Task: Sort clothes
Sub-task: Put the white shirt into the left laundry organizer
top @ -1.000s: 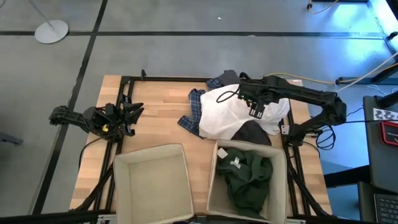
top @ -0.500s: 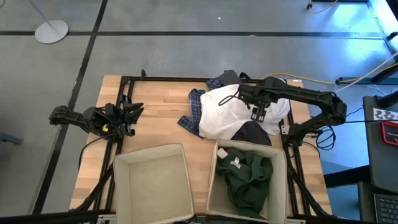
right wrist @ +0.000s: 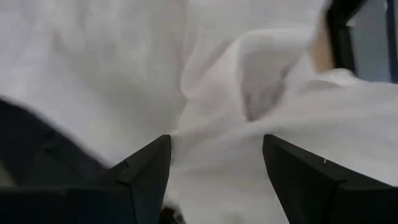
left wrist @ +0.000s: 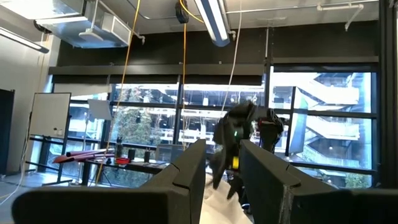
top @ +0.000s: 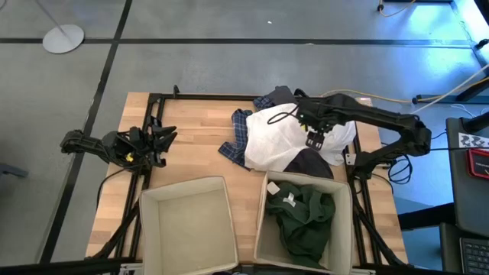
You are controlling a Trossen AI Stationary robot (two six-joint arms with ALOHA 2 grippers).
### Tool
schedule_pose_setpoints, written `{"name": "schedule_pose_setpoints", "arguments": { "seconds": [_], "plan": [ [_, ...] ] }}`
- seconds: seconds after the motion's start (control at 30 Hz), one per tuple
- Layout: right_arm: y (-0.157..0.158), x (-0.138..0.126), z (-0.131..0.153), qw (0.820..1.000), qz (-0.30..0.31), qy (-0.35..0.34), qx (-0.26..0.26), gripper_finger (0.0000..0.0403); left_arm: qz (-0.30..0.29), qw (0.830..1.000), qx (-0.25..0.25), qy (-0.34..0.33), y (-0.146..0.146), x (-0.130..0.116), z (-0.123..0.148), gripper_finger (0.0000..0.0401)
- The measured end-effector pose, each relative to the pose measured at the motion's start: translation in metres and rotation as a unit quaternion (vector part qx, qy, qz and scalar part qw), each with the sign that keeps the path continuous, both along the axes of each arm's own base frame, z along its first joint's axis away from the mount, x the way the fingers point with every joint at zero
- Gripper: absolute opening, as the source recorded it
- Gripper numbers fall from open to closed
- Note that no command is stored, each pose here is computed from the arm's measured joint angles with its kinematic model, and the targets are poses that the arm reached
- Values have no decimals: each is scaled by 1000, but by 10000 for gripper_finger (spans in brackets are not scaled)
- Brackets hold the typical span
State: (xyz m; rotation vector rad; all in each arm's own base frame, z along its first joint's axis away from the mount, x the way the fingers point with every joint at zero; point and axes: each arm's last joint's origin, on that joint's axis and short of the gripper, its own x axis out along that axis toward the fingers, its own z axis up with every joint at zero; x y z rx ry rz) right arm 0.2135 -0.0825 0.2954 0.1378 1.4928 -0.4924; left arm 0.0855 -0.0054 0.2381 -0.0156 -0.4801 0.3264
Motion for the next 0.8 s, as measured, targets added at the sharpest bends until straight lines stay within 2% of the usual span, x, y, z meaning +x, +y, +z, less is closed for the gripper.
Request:
{"name": "schedule_pose_setpoints", "arguments": {
  "seconds": [0.13, 0.23, 0.5, 0.8],
  "plan": [
    [0, 6, -34, 999, 28, -28, 26, 255, 0, 1000, 0, 0, 0, 0, 0, 88],
    [-1, 12, -47, 997, 37, -61, 26, 255, 0, 1000, 0, -1, 0, 0, 0, 88],
    [-7, 34, -49, 981, 58, -186, -4, 255, 3, 1000, 5, 1, 0, 0, 0, 88],
    [-10, 44, -71, 956, 71, -282, -24, 254, 0, 1000, 0, 0, 0, 0, 0, 88]
  ]
}}
